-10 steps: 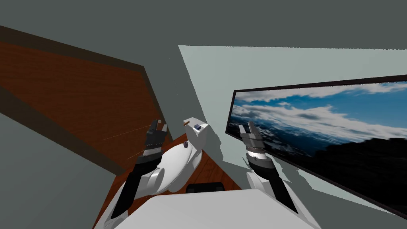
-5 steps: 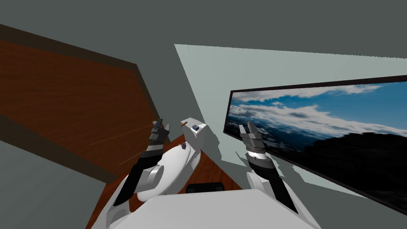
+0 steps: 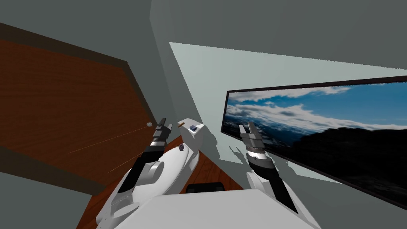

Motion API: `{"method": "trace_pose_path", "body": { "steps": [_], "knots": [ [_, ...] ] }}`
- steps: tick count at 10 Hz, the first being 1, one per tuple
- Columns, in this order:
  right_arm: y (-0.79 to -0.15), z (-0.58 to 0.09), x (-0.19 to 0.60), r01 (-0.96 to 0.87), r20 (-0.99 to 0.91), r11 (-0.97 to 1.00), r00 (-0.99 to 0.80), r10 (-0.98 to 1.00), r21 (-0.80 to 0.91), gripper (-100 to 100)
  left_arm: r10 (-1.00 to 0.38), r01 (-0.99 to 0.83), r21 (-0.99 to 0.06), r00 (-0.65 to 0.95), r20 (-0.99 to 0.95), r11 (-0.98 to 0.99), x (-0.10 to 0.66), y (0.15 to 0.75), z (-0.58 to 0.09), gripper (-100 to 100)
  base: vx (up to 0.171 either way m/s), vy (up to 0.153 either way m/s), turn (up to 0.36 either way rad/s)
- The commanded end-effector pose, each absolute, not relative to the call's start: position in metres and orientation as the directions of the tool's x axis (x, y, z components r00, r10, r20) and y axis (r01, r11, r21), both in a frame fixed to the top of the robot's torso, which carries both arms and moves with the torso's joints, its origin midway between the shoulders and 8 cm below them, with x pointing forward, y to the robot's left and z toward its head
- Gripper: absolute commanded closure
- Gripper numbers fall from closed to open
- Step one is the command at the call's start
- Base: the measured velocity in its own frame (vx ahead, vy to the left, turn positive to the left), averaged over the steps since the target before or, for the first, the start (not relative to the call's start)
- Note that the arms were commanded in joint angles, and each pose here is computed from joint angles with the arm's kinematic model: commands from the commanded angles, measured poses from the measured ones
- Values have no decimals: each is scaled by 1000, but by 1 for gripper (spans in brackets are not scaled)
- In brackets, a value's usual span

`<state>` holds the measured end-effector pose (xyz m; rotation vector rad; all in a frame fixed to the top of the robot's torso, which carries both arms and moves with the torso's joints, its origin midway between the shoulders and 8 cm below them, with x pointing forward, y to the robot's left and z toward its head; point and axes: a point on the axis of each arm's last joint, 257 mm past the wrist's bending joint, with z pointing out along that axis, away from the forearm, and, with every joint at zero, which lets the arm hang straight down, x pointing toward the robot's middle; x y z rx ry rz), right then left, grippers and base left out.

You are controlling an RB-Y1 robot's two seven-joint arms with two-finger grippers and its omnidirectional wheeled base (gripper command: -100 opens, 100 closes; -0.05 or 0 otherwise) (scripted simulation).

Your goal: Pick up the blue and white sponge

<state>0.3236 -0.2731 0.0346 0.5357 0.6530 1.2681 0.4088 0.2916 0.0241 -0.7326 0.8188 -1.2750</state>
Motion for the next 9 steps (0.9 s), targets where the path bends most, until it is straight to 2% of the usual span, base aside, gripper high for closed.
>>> {"method": "trace_pose_path", "body": {
  "steps": [1,9],
  "knots": [
    [-273,35,324,-688,-149,222,165,975,691,0,-990,487,-862,88,-114,143,417,291,19,-100,9,4,-86],
    [-273,35,324,-688,-149,222,165,975,691,0,-996,366,-926,13,-88,87,454,286,1,-100,8,2,-99]
  ]
}}
